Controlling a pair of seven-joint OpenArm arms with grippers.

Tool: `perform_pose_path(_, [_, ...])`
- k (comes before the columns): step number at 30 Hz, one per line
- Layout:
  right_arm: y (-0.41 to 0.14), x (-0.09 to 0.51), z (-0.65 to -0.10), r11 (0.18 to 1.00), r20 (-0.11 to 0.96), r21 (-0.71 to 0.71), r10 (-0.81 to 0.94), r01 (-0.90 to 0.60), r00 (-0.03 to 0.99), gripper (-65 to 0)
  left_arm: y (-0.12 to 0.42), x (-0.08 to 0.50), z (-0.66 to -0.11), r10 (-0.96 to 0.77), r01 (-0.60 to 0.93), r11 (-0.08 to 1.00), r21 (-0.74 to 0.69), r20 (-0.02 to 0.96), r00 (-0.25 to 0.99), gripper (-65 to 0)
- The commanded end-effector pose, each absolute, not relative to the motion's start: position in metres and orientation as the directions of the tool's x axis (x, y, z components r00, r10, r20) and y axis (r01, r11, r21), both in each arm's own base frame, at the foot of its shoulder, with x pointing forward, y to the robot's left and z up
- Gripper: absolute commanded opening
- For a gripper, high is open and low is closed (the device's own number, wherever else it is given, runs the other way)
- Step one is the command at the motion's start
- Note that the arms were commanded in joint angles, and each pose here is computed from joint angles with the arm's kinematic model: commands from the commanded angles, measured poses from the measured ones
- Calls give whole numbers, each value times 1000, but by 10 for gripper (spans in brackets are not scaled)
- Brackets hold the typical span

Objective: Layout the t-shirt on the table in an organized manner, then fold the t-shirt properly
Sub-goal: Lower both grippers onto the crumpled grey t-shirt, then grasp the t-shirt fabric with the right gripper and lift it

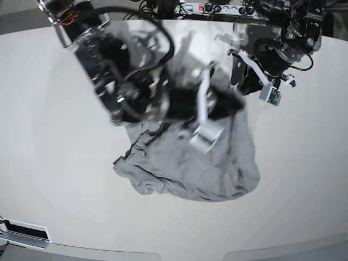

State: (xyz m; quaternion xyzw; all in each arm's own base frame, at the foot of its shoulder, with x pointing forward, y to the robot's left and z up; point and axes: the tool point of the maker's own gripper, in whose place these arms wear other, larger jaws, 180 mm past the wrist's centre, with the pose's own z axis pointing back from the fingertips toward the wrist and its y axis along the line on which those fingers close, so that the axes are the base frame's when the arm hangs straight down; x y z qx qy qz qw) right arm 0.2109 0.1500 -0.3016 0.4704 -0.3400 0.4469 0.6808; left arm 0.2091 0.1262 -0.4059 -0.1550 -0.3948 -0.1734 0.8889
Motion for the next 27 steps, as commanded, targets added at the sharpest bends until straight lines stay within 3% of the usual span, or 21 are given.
perform_pose_path(1, [164,207,-285,115,910,308,254,-944,328,-650,125,216,-396,-177,439,889,-133,784,595,-582])
perform_pose_path(6, [202,193,-278,76,932,182,304,-980,196,-650,126,215,-396,-190,443,889,-120,783,592,-369])
perform_pose_path(8, [210,197,-272,93,939,150,298,-984,172,-519,126,215,-397,-189,442,889,-120,783,593,-322])
perform_pose_path(10, [216,206,-268,133,940,125,302,-983,160,-328,127,215,-397,-193,444,889,-117,782,592,-318])
perform_pose_path(12, [217,216,-267,161,936,68,332,-985,119,-204,128,215,-398,-209,448,888,-100,780,590,-318])
perform_pose_path(15, [210,236,-268,204,922,-6,381,-979,74,-194,129,215,-399,-221,451,888,-90,777,589,-318])
perform_pose_path(18, [193,265,-272,296,895,-61,440,-953,79,-194,129,215,-399,-222,451,888,-90,775,591,-318])
perform_pose_path(22, [164,293,-279,388,873,-58,467,-920,142,-194,136,216,-401,-238,438,897,-61,768,595,-318])
perform_pose_path(27, [116,316,-286,482,879,36,402,-876,257,-194,179,225,-402,-332,378,919,109,733,594,-318])
